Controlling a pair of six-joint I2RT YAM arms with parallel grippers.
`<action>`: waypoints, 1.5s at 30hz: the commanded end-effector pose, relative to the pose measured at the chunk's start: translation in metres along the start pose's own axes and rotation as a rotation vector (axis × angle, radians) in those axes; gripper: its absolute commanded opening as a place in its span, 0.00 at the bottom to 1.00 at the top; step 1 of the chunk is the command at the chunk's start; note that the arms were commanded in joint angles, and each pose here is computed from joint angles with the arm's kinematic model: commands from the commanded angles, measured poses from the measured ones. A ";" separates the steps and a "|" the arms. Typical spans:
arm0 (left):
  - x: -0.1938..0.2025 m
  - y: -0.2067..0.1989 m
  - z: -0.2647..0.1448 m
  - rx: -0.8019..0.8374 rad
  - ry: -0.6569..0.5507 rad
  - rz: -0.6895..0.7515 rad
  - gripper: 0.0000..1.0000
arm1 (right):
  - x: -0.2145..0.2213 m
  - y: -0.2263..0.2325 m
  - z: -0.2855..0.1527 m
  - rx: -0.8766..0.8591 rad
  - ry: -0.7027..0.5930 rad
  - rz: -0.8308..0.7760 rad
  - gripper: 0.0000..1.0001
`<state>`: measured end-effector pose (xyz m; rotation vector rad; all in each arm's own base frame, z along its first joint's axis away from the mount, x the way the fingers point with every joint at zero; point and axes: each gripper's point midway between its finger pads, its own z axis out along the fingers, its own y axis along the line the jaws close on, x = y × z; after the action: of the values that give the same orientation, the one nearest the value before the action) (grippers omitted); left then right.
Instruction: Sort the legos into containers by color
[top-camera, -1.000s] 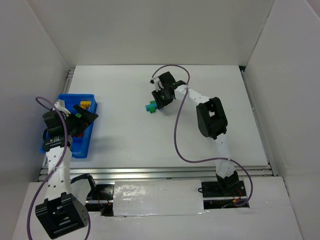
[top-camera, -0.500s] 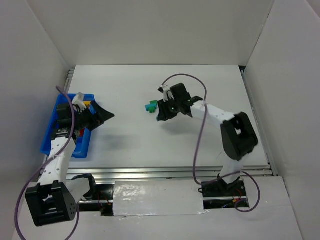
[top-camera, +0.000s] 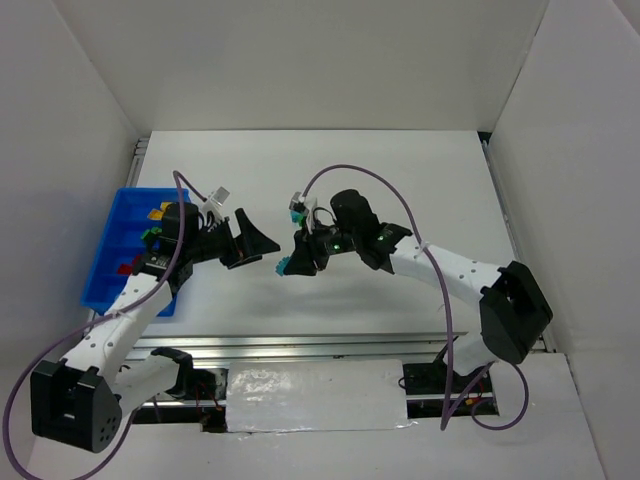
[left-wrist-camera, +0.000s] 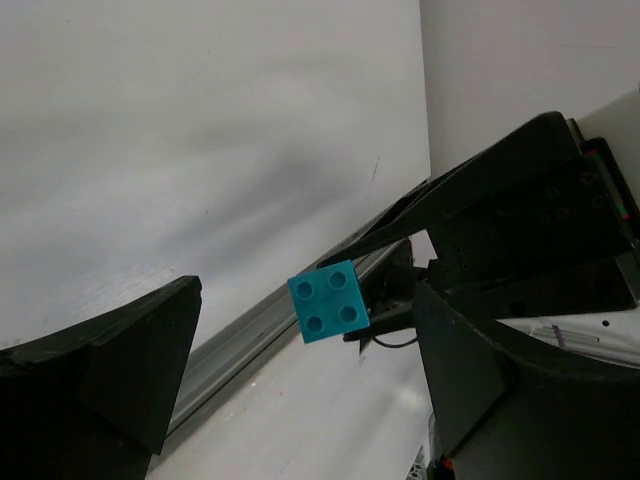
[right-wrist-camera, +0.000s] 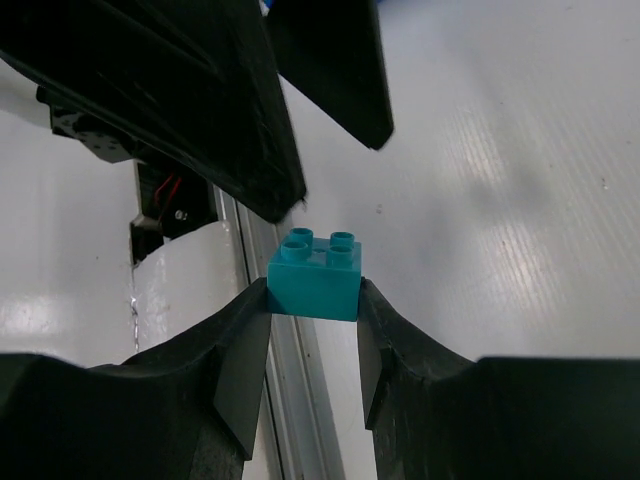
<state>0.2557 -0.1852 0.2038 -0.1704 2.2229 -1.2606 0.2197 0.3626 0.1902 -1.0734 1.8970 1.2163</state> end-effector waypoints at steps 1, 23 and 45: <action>0.002 -0.019 0.000 0.015 -0.021 0.005 0.99 | -0.019 0.027 -0.011 -0.031 -0.043 -0.094 0.00; 0.032 -0.030 0.019 0.007 0.073 -0.016 0.45 | -0.044 0.004 -0.003 0.207 -0.135 -0.139 0.00; -0.090 0.126 -0.117 -0.892 -0.533 -0.190 0.00 | -0.029 -0.028 -0.014 0.383 -0.174 -0.060 1.00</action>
<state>0.2995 -0.0906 0.1914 -0.6881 2.2120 -0.6064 0.2444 0.3667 0.1856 -0.8950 1.9030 0.8861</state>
